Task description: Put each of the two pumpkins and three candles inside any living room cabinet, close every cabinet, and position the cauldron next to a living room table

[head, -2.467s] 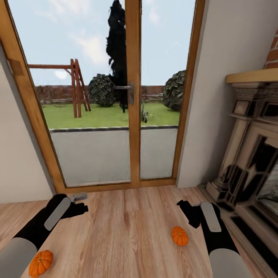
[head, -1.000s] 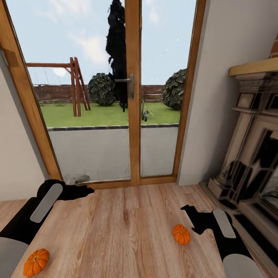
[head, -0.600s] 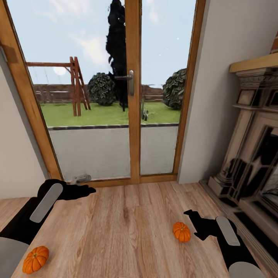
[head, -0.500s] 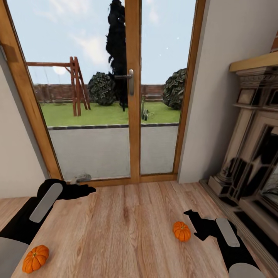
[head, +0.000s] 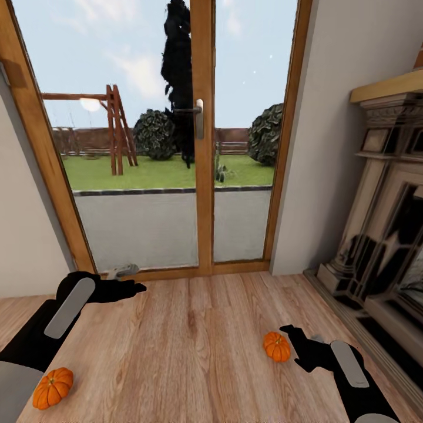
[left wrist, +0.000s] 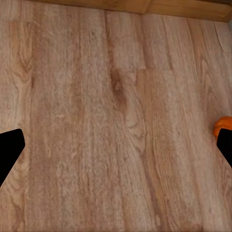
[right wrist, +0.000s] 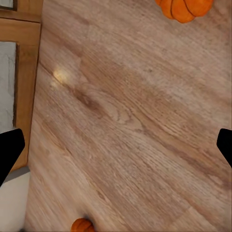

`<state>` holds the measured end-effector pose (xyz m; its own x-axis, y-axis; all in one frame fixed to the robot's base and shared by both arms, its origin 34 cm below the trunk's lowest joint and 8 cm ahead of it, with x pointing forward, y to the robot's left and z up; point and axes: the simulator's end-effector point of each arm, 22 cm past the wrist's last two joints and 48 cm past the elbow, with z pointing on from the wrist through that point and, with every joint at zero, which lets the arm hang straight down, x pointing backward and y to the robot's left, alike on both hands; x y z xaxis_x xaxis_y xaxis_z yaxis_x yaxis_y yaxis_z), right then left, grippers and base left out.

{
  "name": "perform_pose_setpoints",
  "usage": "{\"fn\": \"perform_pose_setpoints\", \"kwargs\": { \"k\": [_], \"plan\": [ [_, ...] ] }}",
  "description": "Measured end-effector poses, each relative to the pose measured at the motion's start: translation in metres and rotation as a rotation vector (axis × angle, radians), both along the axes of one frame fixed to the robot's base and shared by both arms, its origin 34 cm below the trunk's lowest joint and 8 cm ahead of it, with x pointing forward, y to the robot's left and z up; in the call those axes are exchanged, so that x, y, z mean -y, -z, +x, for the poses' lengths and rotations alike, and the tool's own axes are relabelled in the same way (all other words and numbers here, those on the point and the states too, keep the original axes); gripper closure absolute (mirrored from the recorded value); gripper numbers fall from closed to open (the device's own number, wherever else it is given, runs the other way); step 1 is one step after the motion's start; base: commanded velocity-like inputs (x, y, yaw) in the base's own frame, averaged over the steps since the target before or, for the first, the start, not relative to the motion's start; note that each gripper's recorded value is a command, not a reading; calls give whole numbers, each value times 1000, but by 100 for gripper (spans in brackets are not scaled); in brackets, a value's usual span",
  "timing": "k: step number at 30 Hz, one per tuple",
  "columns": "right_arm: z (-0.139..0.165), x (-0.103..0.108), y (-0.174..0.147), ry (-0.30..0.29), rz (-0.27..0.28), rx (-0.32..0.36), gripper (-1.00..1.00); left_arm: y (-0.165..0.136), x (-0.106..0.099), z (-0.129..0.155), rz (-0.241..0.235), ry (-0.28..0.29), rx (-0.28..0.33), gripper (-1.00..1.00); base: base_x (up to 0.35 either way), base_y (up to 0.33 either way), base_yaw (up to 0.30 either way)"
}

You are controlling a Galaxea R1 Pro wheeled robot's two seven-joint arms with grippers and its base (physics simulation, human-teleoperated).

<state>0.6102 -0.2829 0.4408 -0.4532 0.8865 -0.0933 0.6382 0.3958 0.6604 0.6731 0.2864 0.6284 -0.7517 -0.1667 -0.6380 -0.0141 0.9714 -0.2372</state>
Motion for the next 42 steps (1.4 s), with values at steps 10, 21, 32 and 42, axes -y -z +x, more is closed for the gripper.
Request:
{"fn": "perform_pose_setpoints", "kwargs": {
  "k": [10,21,32,42],
  "plan": [
    [-12,-4,29,-7,3,-12,-100,23,2,-6,1,5,-1,-100,0,0,0],
    [-24,-1,59,-2,2,-23,-100,47,1,-13,-1,3,2,-100,0,0,0],
    [-32,-12,91,-41,-28,-79,-100,73,1,-10,-3,2,-39,-100,0,0,0],
    [-36,4,119,-40,2,-46,-100,98,3,-9,-9,8,-79,-100,0,0,0]
  ]
}}
